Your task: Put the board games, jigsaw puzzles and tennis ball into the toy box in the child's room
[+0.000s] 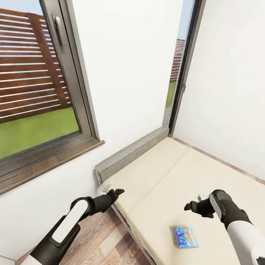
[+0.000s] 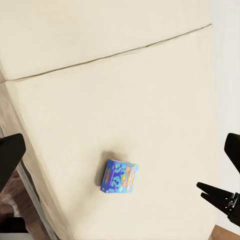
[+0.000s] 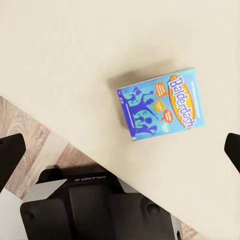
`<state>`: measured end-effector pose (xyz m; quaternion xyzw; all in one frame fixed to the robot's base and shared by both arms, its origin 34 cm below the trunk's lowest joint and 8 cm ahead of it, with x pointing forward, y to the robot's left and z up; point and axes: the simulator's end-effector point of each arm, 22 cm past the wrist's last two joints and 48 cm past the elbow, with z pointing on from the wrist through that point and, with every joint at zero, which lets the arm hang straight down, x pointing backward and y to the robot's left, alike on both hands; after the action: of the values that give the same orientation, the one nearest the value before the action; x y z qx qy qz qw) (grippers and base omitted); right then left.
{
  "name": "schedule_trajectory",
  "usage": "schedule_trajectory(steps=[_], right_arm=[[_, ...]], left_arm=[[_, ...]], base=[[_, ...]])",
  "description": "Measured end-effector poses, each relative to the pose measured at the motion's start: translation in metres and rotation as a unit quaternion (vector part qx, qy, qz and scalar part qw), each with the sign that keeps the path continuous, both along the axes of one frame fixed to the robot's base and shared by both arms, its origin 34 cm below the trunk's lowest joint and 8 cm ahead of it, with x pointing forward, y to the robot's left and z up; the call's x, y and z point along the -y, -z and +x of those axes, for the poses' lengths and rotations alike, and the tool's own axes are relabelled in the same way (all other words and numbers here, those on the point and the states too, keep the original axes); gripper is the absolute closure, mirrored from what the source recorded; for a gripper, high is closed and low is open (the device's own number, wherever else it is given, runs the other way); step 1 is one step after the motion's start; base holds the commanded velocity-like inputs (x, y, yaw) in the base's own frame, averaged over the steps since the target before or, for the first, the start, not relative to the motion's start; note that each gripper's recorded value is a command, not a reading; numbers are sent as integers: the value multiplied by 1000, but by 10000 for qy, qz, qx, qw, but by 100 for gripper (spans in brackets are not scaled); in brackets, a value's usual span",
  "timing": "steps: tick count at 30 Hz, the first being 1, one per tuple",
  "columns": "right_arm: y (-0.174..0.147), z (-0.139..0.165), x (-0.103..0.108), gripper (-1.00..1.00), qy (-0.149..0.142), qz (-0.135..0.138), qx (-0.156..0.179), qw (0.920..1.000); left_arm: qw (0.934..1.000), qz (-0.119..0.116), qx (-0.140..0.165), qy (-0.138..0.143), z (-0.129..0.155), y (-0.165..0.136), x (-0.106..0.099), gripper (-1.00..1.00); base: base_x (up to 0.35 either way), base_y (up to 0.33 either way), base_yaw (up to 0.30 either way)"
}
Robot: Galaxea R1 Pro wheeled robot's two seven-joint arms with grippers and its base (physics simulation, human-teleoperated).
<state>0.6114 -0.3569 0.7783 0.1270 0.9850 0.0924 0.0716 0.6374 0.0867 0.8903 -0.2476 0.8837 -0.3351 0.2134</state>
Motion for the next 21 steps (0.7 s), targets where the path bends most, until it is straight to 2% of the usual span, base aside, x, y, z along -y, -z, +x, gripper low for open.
schedule_trajectory(steps=[21], right_arm=[[20, 4, 3, -100, 20, -6, -33, 10000]], left_arm=[[10000, 2, 3, 7, 7, 19, 0, -100]], base=[[0, 0, -2]])
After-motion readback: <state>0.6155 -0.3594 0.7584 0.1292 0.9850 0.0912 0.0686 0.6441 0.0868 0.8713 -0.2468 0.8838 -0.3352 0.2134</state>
